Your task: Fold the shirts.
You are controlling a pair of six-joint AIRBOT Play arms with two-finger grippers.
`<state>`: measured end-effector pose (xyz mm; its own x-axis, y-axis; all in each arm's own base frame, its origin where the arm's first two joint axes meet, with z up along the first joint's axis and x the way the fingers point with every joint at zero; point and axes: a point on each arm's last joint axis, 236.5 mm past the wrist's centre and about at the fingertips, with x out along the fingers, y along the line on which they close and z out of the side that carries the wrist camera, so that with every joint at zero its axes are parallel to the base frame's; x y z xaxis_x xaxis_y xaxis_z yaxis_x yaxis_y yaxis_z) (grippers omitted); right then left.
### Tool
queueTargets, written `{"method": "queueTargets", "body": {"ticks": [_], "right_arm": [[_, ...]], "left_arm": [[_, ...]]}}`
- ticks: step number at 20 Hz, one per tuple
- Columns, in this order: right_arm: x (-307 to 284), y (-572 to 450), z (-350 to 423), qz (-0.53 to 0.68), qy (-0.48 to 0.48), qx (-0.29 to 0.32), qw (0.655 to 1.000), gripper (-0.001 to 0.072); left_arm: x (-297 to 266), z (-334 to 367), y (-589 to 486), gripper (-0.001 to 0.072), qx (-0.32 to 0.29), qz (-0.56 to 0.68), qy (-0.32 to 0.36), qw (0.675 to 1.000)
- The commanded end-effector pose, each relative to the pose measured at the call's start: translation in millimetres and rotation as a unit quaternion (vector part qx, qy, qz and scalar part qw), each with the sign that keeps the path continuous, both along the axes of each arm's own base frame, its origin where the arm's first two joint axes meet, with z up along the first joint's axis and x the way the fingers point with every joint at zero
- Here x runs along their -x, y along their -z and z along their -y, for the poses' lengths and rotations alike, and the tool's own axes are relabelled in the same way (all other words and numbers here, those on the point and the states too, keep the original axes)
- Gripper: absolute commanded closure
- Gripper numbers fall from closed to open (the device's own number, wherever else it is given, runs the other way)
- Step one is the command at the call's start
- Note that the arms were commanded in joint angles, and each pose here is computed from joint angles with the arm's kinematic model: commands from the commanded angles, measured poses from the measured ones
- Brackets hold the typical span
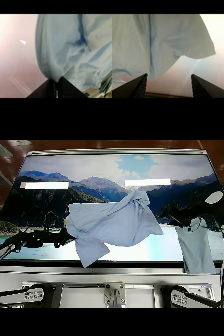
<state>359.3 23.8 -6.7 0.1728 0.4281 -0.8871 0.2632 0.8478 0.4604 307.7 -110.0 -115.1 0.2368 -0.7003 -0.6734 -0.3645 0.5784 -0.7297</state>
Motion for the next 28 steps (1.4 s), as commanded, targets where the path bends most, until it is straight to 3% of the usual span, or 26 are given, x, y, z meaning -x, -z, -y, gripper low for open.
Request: {"method": "queueTargets", "body": {"ticks": [1, 7, 13, 17, 20, 21, 22, 26, 28], "right_arm": [[30, 28, 8, -0.051, 0.017, -0.020, 0.998, 0.0043], [33, 76, 31, -0.047, 0.153, -0.049, 0.986, 0.0043], [17, 106, 9, -0.050, 0.166, -0.060, 0.983, 0.0043], [-9, 112, 5, -0.004, 0.175, -0.033, 0.984, 0.0046], [-24, 110, 8, 0.021, 0.199, -0.026, 0.979, 0.0256], [-25, 109, 8, 0.022, 0.204, -0.029, 0.978, 0.0418], [-27, 108, 6, 0.023, 0.208, -0.035, 0.977, 0.0659], [-44, 47, -2, 0.119, 0.102, -0.024, 0.987, 0.0653], [-65, -31, 1, 0.223, 0.064, -0.002, 0.973, 0.0653]], "left_arm": [[5, 11, -12, 0.0674, 0.025, 0.010, 0.024, 0.999], [4, 16, -43, 0.0674, 0.026, 0.062, 0.050, 0.996], [-7, 18, -65, 0.0674, 0.036, 0.093, 0.033, 0.994], [-15, 17, -75, 0.0673, 0.035, 0.109, 0.032, 0.993], [-25, 14, -84, 0.0674, 0.030, 0.126, 0.033, 0.991], [-29, 13, -88, 0.0674, 0.028, 0.133, 0.034, 0.990], [-35, 12, -94, 0.0674, 0.026, 0.142, 0.034, 0.989], [-72, 0, -148, 0.0677, 0.002, 0.224, 0.034, 0.974], [-94, -12, -214, 0.0678, -0.022, 0.301, 0.026, 0.953]]}}
